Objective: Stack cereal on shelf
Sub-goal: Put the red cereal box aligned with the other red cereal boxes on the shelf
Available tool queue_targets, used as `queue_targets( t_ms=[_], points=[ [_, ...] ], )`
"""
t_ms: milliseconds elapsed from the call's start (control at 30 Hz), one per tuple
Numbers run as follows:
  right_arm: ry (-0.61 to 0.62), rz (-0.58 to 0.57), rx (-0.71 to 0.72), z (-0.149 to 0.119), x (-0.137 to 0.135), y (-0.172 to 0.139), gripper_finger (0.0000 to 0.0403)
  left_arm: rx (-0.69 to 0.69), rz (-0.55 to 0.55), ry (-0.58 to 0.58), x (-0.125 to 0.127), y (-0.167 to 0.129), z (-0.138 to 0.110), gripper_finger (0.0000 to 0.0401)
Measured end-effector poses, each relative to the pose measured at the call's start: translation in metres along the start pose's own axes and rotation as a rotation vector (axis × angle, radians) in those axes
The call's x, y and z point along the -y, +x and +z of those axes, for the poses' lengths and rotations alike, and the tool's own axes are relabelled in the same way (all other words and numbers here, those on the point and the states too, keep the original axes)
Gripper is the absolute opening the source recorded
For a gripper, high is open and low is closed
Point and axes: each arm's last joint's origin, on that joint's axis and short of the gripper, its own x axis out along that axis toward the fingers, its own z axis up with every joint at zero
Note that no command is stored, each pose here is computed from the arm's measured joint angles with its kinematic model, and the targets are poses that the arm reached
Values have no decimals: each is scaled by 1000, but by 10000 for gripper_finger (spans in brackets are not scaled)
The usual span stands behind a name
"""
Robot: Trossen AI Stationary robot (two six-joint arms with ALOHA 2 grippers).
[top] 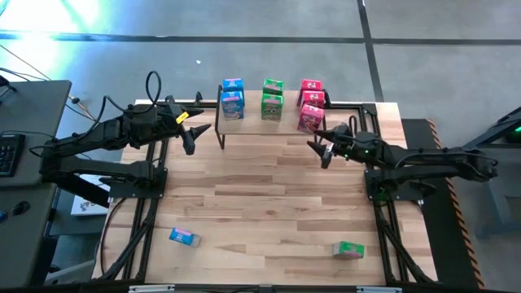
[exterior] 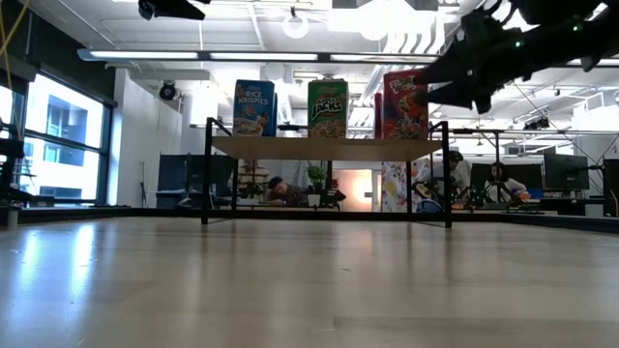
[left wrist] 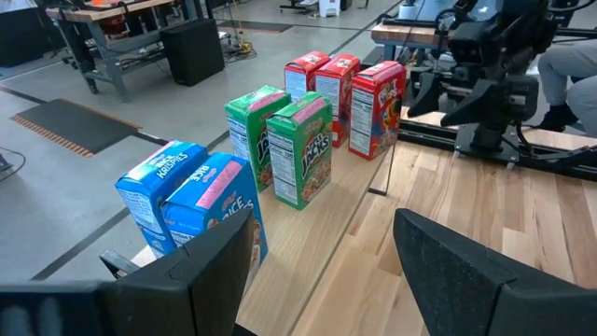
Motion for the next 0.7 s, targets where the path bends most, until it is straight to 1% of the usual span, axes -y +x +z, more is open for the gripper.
queue_targets(
  t_ms=[67,233,533,700],
  points=[
    [10,-11,-19,-3,0,4,260,0,0,0,0,0,0,250],
    [-20,-66,-47,-9,1,10,260,0,0,0,0,0,0,250],
    [-26,-162,-29,-9,4,11,260,0,0,0,0,0,0,250],
    [-24,-184,-14,-8,4,11,260,0,0,0,0,0,0,250]
  ],
)
